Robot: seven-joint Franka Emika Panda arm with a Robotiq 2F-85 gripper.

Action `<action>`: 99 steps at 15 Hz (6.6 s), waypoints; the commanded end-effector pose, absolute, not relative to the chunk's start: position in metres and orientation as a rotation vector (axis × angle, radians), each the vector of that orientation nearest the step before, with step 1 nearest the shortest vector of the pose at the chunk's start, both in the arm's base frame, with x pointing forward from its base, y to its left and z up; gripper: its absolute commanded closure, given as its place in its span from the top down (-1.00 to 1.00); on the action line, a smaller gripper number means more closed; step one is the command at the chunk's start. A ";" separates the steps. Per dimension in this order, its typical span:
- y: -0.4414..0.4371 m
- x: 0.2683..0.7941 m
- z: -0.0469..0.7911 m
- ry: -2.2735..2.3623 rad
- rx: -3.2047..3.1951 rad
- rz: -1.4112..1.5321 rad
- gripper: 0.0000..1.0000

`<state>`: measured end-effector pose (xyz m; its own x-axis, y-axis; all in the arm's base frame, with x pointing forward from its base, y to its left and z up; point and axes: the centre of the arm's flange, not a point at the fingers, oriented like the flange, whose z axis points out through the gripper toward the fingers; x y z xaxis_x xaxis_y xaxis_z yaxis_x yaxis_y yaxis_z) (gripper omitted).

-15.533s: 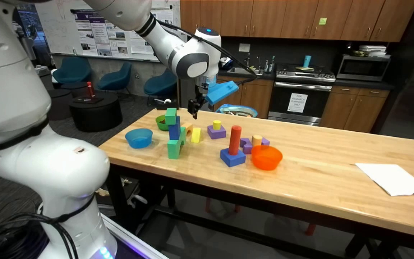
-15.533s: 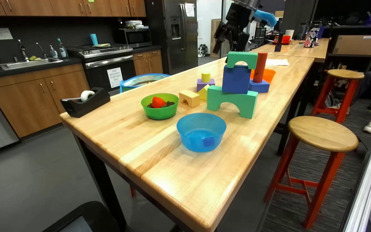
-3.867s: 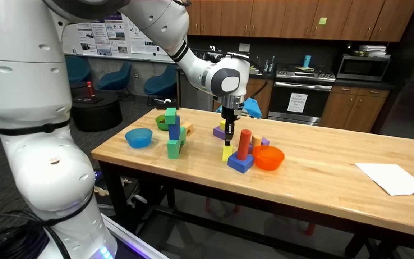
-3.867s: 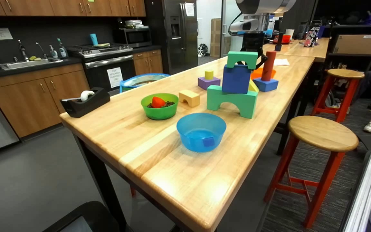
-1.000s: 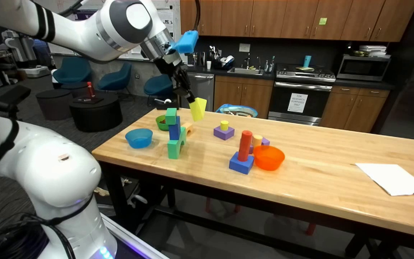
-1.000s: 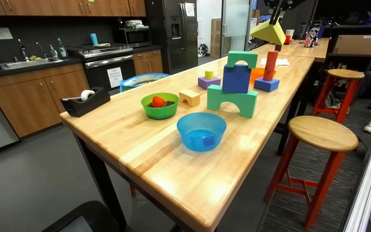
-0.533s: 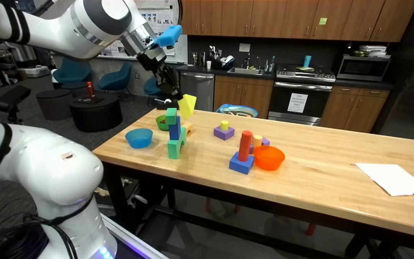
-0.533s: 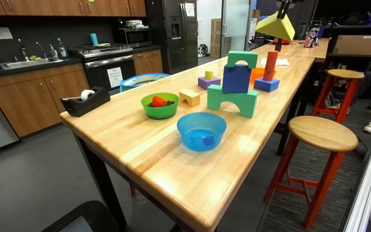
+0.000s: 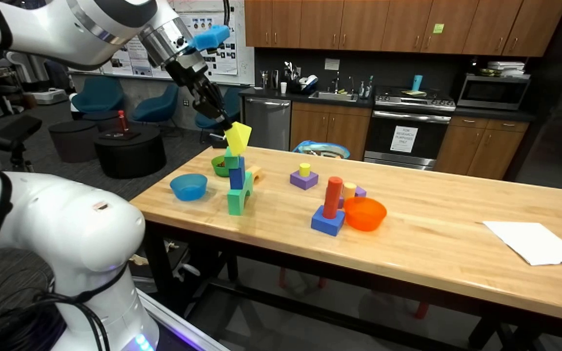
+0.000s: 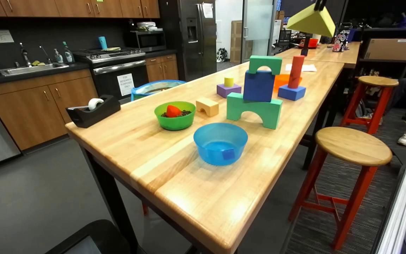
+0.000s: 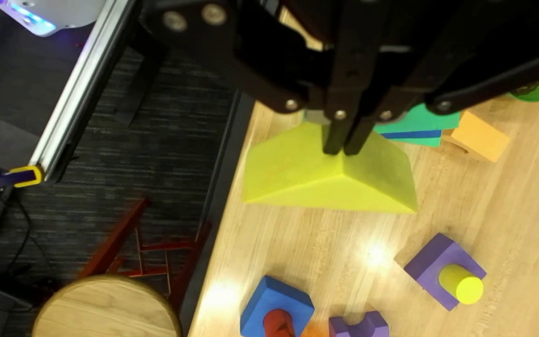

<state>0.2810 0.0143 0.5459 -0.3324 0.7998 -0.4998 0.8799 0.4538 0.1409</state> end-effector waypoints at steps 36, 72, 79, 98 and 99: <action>-0.001 0.386 0.572 2.679 1.457 0.123 -0.98; 0.002 0.408 0.540 2.721 1.546 0.061 -0.98; 0.003 0.407 0.536 2.726 1.541 0.058 -0.98; 0.007 0.402 0.525 2.740 1.538 0.026 0.21; 0.007 0.401 0.525 2.741 1.538 0.026 0.33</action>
